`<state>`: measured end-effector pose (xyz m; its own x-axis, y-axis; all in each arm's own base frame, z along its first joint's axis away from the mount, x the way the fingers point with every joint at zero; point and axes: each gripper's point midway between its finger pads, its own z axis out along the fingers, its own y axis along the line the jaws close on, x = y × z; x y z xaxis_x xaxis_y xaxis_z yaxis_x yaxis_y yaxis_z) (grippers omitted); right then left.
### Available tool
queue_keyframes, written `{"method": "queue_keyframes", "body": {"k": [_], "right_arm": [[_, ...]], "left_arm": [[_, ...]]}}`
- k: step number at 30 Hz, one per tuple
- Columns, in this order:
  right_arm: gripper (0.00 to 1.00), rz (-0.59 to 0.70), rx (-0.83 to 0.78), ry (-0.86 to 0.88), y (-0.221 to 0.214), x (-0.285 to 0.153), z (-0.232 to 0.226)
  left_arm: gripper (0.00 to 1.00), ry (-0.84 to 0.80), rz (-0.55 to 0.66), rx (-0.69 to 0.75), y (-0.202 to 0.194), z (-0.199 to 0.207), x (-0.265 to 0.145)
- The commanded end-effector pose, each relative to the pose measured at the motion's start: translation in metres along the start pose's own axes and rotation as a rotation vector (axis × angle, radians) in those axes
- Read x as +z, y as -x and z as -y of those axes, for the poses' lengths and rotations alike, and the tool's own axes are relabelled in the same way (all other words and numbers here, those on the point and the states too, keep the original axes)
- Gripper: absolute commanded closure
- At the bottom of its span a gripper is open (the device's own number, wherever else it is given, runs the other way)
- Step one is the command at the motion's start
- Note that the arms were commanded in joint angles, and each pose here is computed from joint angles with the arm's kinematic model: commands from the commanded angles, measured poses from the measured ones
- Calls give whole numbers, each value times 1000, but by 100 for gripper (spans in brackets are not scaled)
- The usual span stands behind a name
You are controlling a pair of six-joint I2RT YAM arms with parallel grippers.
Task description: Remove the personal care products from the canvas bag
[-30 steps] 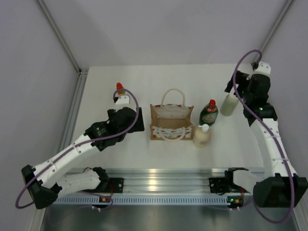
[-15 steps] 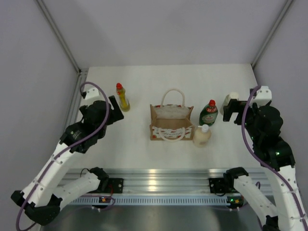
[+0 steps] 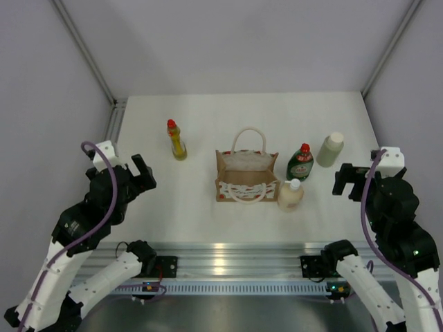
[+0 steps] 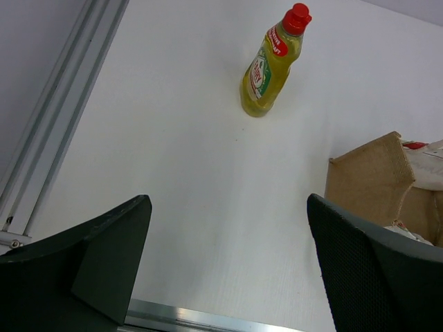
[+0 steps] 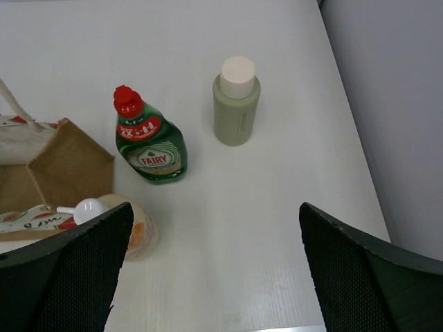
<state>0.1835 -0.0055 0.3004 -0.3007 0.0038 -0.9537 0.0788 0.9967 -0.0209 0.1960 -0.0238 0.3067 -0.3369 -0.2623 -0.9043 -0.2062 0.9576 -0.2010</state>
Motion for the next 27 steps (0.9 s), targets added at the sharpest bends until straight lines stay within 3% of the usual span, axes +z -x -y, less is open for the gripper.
{"method": "queue_keyframes", "body": {"k": [1,27], "right_arm": [[1,22,-23,-11,0,-15,9],[0,40,-13,-2,1,-21,10]], "left_arm": [[2,-17,-17,33,-2,-7,-10],[2,-33,2,12,-7,-16,-19]]}}
